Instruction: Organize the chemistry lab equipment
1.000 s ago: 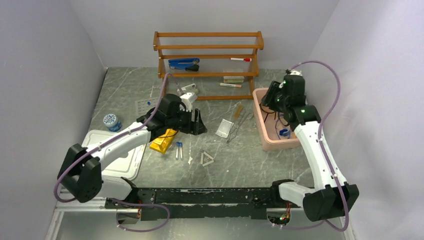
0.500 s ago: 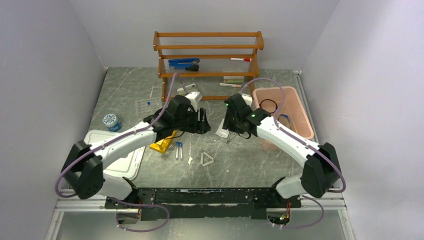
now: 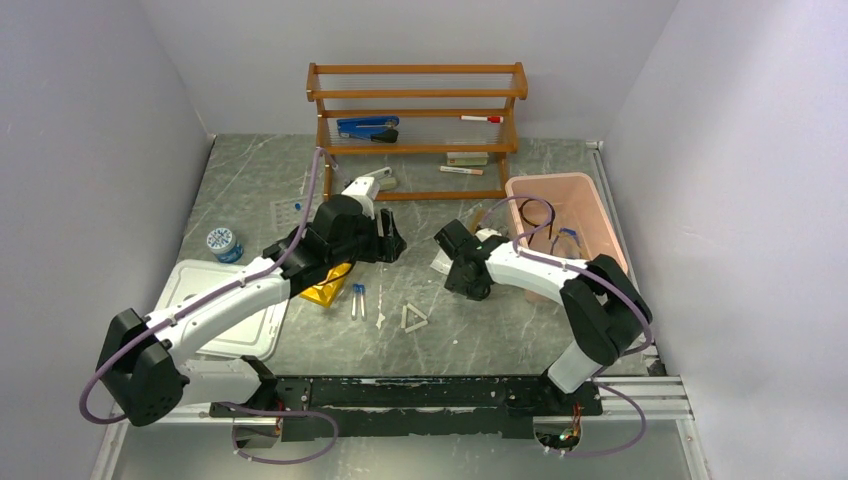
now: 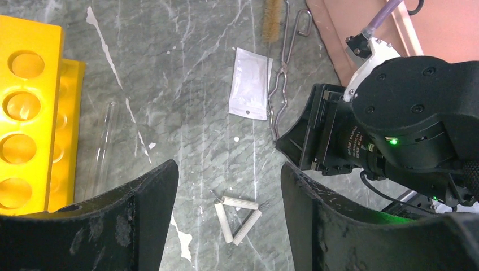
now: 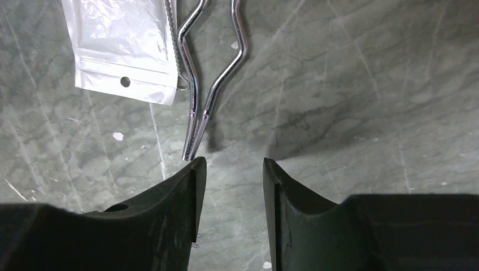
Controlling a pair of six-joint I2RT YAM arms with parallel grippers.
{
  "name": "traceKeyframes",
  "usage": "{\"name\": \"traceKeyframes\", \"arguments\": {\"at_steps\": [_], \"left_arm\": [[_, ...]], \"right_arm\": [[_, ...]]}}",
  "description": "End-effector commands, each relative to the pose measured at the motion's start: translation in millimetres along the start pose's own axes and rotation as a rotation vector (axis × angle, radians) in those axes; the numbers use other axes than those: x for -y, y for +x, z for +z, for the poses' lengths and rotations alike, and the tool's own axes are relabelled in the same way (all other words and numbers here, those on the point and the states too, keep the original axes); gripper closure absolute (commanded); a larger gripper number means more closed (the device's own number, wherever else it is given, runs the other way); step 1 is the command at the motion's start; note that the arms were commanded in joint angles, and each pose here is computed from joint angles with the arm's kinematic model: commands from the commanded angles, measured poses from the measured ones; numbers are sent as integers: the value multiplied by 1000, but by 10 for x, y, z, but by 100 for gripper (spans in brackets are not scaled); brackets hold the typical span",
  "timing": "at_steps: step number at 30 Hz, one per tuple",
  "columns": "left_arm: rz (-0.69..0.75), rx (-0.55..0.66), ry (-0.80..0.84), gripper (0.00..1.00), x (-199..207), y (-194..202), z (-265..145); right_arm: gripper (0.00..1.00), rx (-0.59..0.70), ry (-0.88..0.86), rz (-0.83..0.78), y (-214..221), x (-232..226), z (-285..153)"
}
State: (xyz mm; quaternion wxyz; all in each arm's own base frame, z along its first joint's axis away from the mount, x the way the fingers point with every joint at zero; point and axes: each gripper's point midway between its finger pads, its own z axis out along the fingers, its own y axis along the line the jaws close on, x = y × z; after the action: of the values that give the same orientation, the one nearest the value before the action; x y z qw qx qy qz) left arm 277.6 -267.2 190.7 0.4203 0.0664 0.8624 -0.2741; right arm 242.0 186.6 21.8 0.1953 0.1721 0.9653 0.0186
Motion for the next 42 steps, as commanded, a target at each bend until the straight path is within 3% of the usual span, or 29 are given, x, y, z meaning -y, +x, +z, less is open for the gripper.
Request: {"name": "traceKeyframes", "arguments": {"at_steps": [1,7,13,22,33,42], "left_arm": [[0,12,-29,29,-95,-9,-17],[11,30,-38,28,-143,-48,-67],[8,33,-36,28,-175,-26,-84],[6,26,-36,28,-196,0,-65],[-1,25,-40,28,-224,18,-69],[-4,24,-35,28,-222,27,-67]], "right_arm": [[55,40,-40,52,-96,-208,39],[55,47,-25,52,-125,-249,68],[50,36,-182,-28,-167,-552,-77],[45,67,-111,-21,-267,-542,22],[64,83,50,14,-274,-290,126],[71,13,66,-6,-68,-161,178]]}}
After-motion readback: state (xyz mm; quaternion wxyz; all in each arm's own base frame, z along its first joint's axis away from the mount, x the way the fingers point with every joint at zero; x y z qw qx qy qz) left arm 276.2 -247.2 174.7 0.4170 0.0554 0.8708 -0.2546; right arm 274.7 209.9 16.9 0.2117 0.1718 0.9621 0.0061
